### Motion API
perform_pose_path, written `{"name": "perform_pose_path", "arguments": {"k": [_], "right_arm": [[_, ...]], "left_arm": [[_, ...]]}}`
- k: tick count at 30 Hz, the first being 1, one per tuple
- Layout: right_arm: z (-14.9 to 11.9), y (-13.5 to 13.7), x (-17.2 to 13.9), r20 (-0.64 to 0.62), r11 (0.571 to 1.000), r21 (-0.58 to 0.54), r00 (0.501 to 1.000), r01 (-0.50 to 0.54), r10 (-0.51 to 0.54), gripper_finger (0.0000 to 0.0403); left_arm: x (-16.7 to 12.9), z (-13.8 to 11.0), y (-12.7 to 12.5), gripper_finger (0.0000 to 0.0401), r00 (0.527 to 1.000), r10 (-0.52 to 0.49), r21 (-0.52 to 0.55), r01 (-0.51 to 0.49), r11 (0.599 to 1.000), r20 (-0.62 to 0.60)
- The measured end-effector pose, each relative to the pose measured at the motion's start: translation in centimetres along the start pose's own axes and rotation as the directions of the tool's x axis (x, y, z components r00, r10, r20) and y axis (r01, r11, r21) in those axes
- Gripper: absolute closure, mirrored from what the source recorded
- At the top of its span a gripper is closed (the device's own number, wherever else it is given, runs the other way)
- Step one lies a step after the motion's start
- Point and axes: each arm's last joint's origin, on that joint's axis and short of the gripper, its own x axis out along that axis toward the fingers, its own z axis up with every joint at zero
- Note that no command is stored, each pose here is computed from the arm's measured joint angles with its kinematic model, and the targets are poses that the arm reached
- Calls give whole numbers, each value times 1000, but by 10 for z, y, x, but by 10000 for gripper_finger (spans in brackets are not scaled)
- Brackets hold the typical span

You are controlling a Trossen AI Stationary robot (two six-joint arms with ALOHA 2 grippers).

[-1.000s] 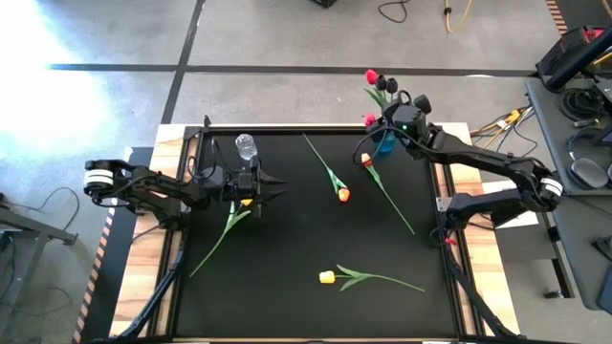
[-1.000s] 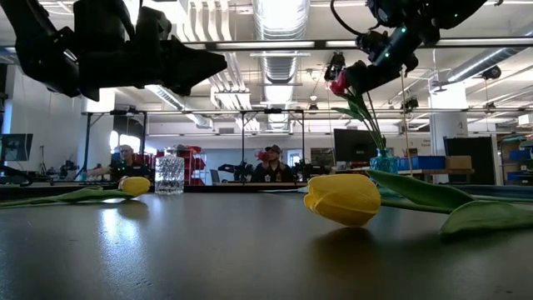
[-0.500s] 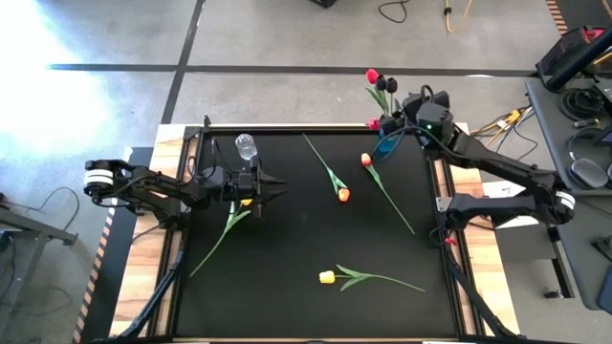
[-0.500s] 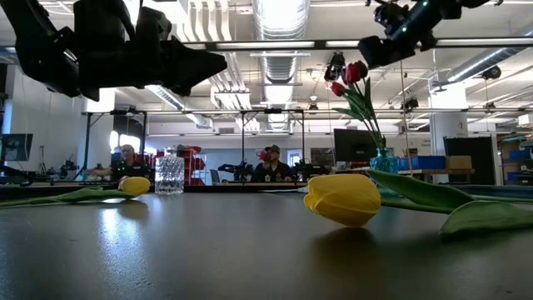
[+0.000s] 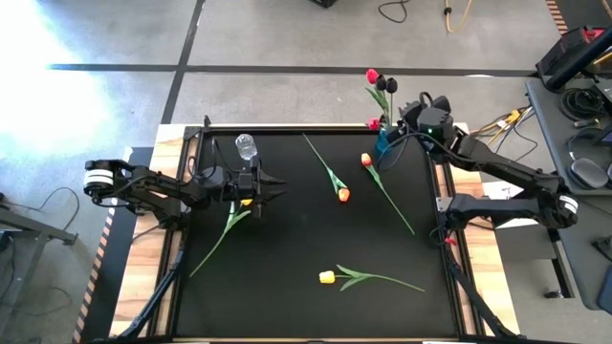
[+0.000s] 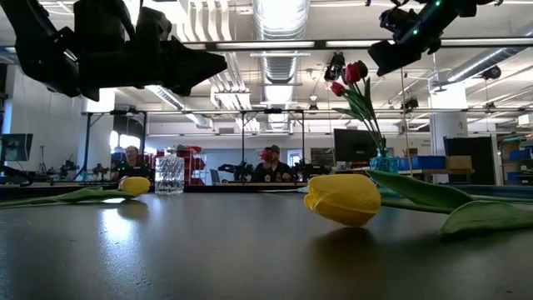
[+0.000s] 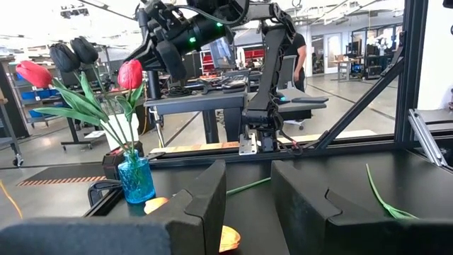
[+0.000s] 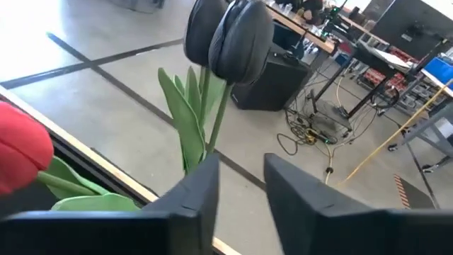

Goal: Sort flowers into vase by color
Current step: Put the black tulip into the blue vase

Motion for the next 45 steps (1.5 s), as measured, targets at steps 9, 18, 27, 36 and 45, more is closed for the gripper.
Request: {"name": "perform_pose_path", "arguments": {"k": [9,18,27,36,45], "right_arm": [[-3,-11,12,11,993,49,994,-109,109,389],[-3,-17,17,53,974,65,975,-219,216,281],[0,-28,24,125,970,-14,962,-241,241,213],[-8,-25,53,67,976,-7,973,-219,219,247],[-12,-14,76,44,975,-32,975,-218,220,330]], "left_arm": [[0,-1,0,301,1000,-1,-1,0,1000,-8],[0,-1,0,301,1000,-1,10,1,1000,-8],[0,-1,0,301,1000,-1,10,1,1000,-15],[0,-1,0,301,1000,-1,10,1,1000,-15],[0,-1,0,301,1000,-1,10,1,1000,-15]]}}
